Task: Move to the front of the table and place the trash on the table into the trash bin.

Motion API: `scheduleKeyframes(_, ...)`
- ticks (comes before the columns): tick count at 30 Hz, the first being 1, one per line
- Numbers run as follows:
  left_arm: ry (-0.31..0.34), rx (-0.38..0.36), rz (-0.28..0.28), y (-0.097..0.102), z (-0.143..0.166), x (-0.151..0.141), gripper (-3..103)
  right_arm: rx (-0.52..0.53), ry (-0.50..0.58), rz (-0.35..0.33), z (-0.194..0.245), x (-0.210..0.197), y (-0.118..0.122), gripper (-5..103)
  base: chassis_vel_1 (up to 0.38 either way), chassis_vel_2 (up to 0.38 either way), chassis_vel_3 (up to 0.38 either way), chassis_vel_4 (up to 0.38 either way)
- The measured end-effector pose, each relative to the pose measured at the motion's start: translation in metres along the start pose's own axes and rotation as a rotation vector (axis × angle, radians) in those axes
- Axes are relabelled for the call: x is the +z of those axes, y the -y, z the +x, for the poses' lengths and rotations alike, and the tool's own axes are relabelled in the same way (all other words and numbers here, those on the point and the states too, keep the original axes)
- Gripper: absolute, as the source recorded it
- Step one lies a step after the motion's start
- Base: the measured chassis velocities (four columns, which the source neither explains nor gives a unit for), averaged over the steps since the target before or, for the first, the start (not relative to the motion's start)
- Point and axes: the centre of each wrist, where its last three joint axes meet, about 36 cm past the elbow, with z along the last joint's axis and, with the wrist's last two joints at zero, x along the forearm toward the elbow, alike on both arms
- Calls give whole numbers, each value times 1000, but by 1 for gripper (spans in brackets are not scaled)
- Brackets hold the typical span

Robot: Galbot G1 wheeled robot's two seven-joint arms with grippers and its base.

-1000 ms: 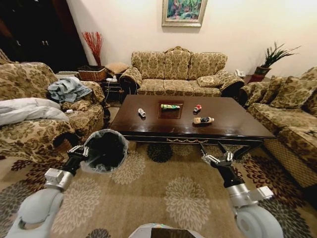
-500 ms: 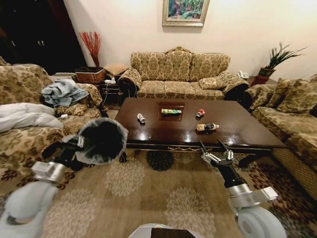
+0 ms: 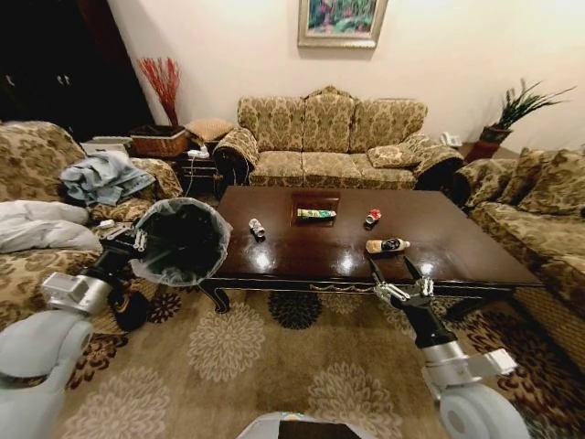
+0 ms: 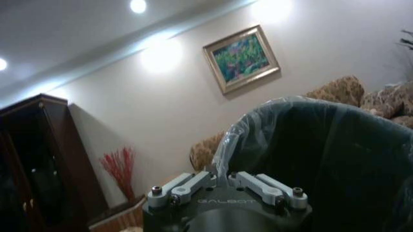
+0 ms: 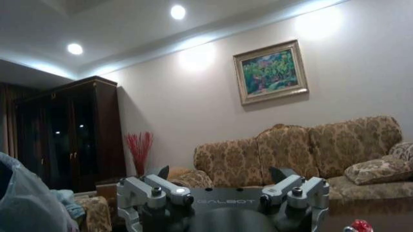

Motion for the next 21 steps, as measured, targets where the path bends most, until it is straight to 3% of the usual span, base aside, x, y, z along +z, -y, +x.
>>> scheduleKeyframes(21, 1, 28, 1, -7, -9, 13, 3, 3, 12, 40, -2, 1, 3, 100, 89, 98, -89, -96)
